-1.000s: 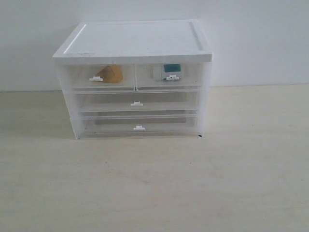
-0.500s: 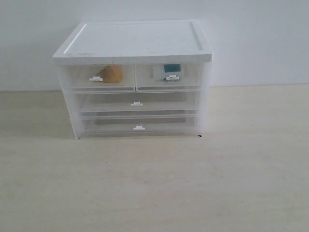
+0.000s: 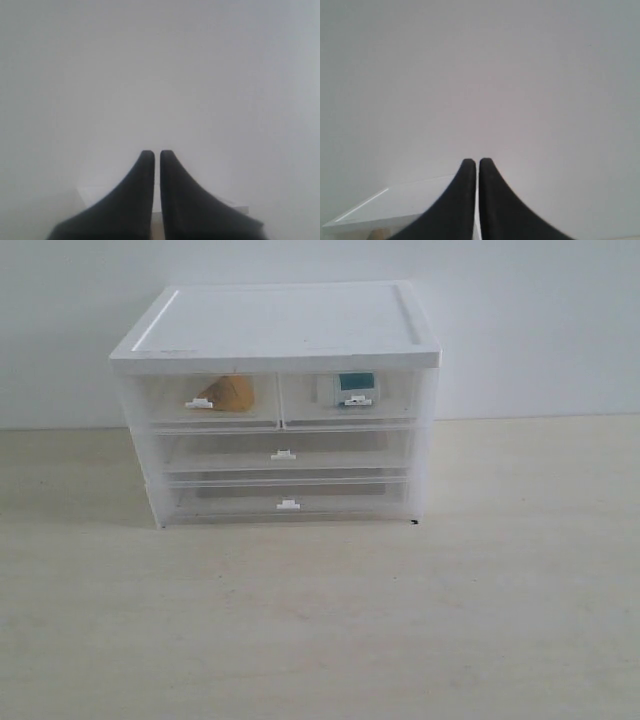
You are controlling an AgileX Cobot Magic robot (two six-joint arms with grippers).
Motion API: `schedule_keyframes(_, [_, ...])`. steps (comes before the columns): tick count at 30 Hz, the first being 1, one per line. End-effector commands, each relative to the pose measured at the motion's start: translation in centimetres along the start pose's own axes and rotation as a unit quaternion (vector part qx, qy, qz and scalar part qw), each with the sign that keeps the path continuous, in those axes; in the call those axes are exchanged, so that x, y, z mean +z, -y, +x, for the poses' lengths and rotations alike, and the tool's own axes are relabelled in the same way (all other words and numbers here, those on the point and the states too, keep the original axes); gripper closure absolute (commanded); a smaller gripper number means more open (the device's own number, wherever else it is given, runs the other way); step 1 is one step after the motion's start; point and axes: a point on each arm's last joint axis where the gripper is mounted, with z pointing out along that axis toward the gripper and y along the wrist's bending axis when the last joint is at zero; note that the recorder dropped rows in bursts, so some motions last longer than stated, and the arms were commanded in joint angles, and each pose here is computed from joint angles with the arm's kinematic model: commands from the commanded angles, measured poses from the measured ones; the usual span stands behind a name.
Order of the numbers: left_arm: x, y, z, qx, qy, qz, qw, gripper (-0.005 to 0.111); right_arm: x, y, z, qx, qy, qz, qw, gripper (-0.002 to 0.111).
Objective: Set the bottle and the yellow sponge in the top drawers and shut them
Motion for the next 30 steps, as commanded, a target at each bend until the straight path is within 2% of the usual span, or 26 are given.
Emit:
schedule_keyframes(1, [0.0,0.0,0.1,-0.008,-0.004,-0.002,1.0,0.103,-0.1,0.1,0.1,-0.002,-0.001,0.002,1.0,0.108])
schedule_keyframes(7, [0.0,0.0,0.1,-0.003,-0.003,-0.002,1.0,0.103,-0.1,0.1,0.1,-0.002,-0.001,0.003,1.0,0.108])
schedule_keyframes(9, [0.0,0.0,-0.1,0.055,0.007,0.001,0.998,0.103,-0.1,0.1,0.1,-0.002,-0.001,0.003,1.0,0.108])
schedule_keyframes(10, [0.0,0.0,-0.1,0.058,0.007,0.001,0.998,0.103,-0.1,0.1,0.1,-0.002,-0.001,0.003,1.0,0.108])
schedule_keyframes(19, [0.0,-0.1,0.2,0.061,-0.009,-0.008,0.998,0.103,-0.1,0.1,0.1,-0.002,0.0,0.001,1.0,0.108])
schedule_keyframes(21, [-0.1,-0.4,0.5,0.059,-0.024,-0.026,0.998,0.103,-0.1,0.1,0.1,-0.002,0.0,0.001,1.0,0.108])
schedule_keyframes(25, [-0.2,-1.2,1.3,0.012,-0.065,-0.094,0.993,0.103,-0.1,0.1,0.1,-0.002,-0.001,0.002,1.0,0.108])
schedule_keyframes(30, [-0.5,-1.9,1.7,0.031,-0.084,-0.159,0.983,0.103,-0.1,0.1,0.1,-0.002,-0.001,0.002,1.0,0.108])
